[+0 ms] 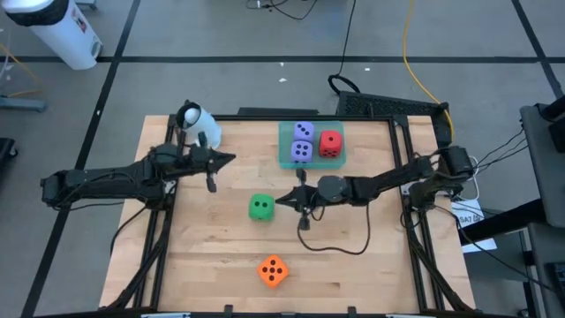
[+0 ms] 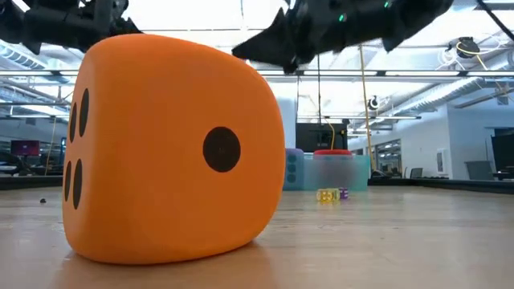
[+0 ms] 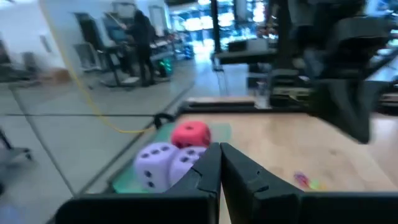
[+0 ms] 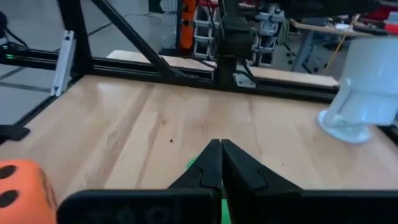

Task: Pick & Place Dice
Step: Put the large green die into the bin

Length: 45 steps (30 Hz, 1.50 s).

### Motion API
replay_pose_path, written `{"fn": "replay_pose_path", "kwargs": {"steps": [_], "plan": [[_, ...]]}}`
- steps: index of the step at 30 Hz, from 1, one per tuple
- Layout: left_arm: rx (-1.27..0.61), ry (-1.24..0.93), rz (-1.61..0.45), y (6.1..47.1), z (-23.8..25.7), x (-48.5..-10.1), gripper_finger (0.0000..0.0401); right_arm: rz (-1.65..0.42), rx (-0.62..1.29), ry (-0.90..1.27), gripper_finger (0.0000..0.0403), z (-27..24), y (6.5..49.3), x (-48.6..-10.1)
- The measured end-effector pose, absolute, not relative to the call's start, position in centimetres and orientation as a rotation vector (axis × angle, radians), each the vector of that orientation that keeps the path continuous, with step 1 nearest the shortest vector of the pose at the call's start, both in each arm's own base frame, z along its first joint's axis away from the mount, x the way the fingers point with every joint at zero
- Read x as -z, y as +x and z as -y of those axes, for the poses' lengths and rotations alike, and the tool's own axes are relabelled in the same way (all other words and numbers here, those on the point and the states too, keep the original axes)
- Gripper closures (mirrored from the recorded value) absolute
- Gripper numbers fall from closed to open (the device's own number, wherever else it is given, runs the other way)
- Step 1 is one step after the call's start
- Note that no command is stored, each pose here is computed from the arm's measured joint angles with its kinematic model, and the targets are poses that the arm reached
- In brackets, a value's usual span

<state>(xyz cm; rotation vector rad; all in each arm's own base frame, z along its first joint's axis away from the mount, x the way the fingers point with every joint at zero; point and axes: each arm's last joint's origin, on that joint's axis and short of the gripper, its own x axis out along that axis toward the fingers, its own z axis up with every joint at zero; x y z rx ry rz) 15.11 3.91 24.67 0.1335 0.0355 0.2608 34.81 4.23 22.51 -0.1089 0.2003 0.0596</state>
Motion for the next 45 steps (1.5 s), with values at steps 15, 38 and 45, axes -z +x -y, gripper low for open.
{"fn": "replay_pose_path", "kwargs": {"steps": [15,38,45], "plan": [[-0.375,-0.145,-0.210,14.5,-4.9,-22.7,0.0384,-0.244,-0.115,-0.151,0.0403,-6.0,33.4,-23.6],[-0.125,-0.015,-0.423,14.6,-2.3,-20.9,0.0396,-0.419,0.185,-0.166,0.0290,-3.5,33.1,-22.1],[-0.076,0.021,-0.413,14.7,-1.6,-21.0,0.0377,-0.418,0.186,-0.163,0.0241,-3.5,33.1,-22.1]]}}
